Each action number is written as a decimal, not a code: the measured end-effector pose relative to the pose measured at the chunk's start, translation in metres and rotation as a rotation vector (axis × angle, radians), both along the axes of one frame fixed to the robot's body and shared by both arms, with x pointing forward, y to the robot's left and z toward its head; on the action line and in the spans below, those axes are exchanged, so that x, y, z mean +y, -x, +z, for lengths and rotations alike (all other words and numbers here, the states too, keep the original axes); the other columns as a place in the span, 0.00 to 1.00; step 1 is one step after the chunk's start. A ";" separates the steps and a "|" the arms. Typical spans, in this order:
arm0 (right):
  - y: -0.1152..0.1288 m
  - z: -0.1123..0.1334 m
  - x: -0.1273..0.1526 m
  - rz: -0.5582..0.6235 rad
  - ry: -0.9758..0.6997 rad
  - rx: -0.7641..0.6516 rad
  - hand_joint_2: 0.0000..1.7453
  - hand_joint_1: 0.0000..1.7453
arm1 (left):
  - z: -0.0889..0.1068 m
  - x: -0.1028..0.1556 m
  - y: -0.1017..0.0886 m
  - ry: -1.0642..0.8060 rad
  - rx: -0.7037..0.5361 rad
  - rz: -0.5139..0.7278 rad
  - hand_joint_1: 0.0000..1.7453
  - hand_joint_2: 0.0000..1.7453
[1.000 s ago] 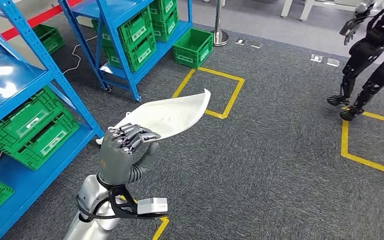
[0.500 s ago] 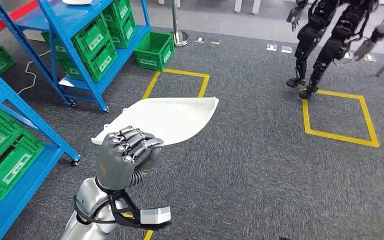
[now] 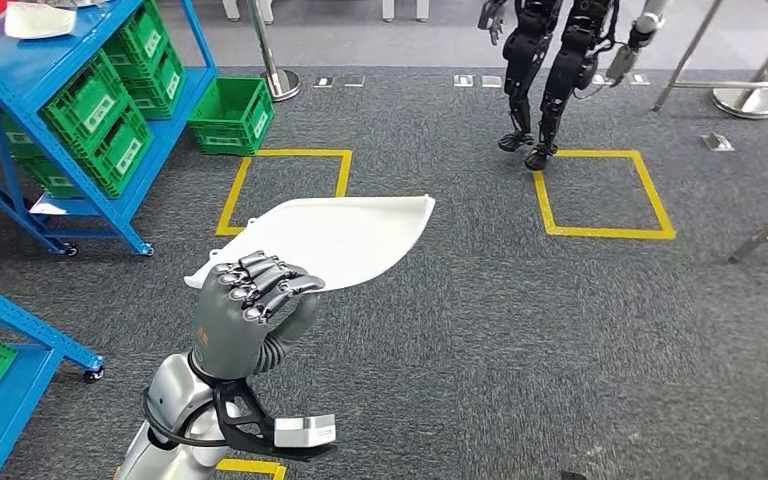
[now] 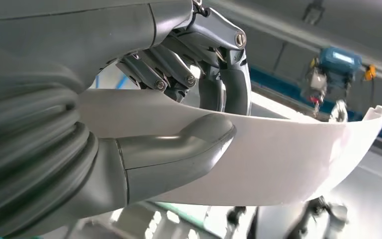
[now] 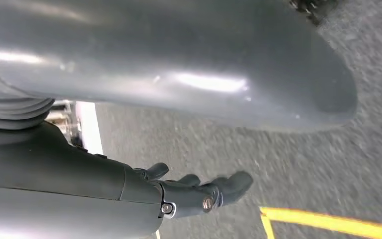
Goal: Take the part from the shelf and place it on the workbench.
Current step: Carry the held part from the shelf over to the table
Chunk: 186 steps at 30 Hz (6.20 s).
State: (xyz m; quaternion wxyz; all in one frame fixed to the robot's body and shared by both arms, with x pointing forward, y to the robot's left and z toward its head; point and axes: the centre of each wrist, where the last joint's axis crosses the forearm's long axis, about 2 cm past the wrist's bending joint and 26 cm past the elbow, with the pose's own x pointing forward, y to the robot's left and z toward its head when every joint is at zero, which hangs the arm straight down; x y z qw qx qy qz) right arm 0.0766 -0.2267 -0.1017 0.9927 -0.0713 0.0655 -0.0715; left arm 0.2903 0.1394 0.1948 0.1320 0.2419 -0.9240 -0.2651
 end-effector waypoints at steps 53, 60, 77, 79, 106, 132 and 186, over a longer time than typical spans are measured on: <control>0.016 -0.003 -0.006 0.027 0.042 0.039 0.00 0.00 | -0.037 -0.013 0.007 0.075 0.149 -0.156 1.00 1.00; 0.015 -0.002 -0.001 -0.009 0.035 0.040 0.00 0.00 | -0.042 -0.010 0.007 0.120 0.211 -0.196 1.00 1.00; 0.009 -0.003 -0.011 -0.090 0.039 0.037 0.00 0.00 | -0.028 -0.008 -0.004 0.136 0.106 -0.151 1.00 1.00; 0.009 -0.003 -0.014 -0.089 0.044 0.034 0.00 0.00 | -0.025 -0.007 -0.006 0.143 0.088 -0.139 1.00 1.00; 0.008 -0.004 -0.026 -0.077 0.089 0.038 0.00 0.00 | -0.021 -0.016 0.000 0.155 0.097 -0.124 1.00 1.00; 0.010 -0.004 -0.022 -0.082 0.062 0.040 0.00 0.00 | -0.023 -0.012 -0.003 0.132 0.163 -0.148 1.00 1.00; 0.010 -0.003 -0.014 -0.056 0.054 0.009 0.00 0.00 | -0.017 -0.007 -0.006 0.134 0.148 -0.150 1.00 1.00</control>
